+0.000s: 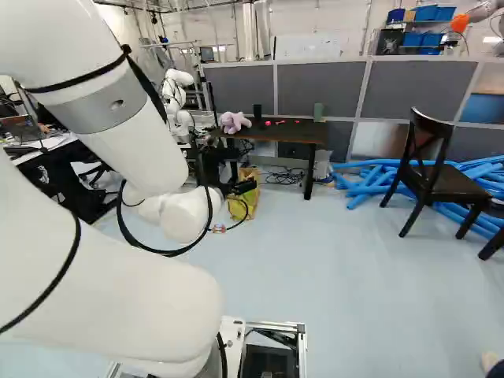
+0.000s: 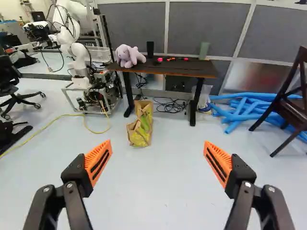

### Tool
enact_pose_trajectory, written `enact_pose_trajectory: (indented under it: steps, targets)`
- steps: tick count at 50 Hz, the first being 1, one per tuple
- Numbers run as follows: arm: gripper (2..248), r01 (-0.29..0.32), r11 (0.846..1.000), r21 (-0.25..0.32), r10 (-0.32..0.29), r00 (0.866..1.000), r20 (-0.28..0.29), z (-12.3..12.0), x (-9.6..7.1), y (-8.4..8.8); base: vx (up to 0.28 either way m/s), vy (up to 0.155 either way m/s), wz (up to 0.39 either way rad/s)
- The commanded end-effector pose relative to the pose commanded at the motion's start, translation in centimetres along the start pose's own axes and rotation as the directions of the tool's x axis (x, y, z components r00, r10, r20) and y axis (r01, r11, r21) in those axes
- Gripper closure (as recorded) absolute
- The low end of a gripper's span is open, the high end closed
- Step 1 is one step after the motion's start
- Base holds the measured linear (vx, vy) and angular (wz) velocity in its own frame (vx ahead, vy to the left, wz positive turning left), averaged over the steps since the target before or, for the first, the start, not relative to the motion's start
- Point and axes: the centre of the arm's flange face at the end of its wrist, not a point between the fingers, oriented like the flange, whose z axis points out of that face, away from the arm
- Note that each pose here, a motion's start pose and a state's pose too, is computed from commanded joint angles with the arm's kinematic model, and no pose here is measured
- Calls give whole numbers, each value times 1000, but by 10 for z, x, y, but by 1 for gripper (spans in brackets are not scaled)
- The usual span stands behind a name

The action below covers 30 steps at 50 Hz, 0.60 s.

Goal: Pick up the bag on the ground and place it on the table

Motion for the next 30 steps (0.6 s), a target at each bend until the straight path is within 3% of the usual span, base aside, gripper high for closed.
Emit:
enact_pose_trajectory:
  steps: [30]
  targets:
    - [3, 0, 1000, 0, 0, 1000, 0, 0, 0, 0, 211, 52, 243]
